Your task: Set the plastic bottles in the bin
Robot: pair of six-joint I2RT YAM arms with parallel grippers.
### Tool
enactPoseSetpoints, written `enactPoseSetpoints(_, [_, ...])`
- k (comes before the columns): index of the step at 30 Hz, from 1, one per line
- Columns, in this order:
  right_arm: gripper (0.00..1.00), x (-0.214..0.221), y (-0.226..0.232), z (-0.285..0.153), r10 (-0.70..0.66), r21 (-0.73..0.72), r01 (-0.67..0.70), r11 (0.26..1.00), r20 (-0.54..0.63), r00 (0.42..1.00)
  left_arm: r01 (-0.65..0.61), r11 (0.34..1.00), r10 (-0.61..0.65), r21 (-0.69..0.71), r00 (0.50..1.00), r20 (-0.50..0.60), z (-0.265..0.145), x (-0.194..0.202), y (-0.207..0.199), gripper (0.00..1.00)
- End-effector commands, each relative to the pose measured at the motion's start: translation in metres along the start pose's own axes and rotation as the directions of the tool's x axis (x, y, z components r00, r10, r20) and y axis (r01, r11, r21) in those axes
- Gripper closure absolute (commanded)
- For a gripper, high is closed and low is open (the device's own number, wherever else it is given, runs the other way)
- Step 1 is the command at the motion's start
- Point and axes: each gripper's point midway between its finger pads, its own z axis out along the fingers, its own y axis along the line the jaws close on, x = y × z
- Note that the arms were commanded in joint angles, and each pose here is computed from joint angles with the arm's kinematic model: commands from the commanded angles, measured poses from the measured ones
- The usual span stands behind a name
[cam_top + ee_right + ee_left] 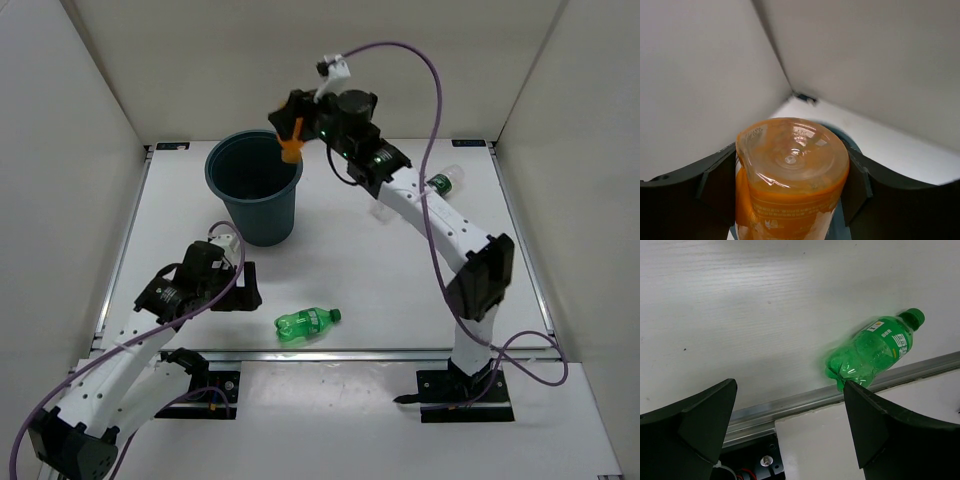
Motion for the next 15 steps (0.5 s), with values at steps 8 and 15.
enactPoseSetpoints(8, [0.52,0.035,0.082,0.077,-0.154,-0.217,0.140,0.966,-0.048,0.987,-0.135,0.986,0.136,0.097,0.991,-0.003,-0.007,-0.010,-0.023,0.01])
enactPoseSetpoints(15, [0.01,0.014,0.079,0.054,-0.175,-0.194,0.164,0.967,-0.044,0.983,-0.210,0.956,0.212,0.203,0.977,0.012,-0.008,-0.017,-0.047,0.01])
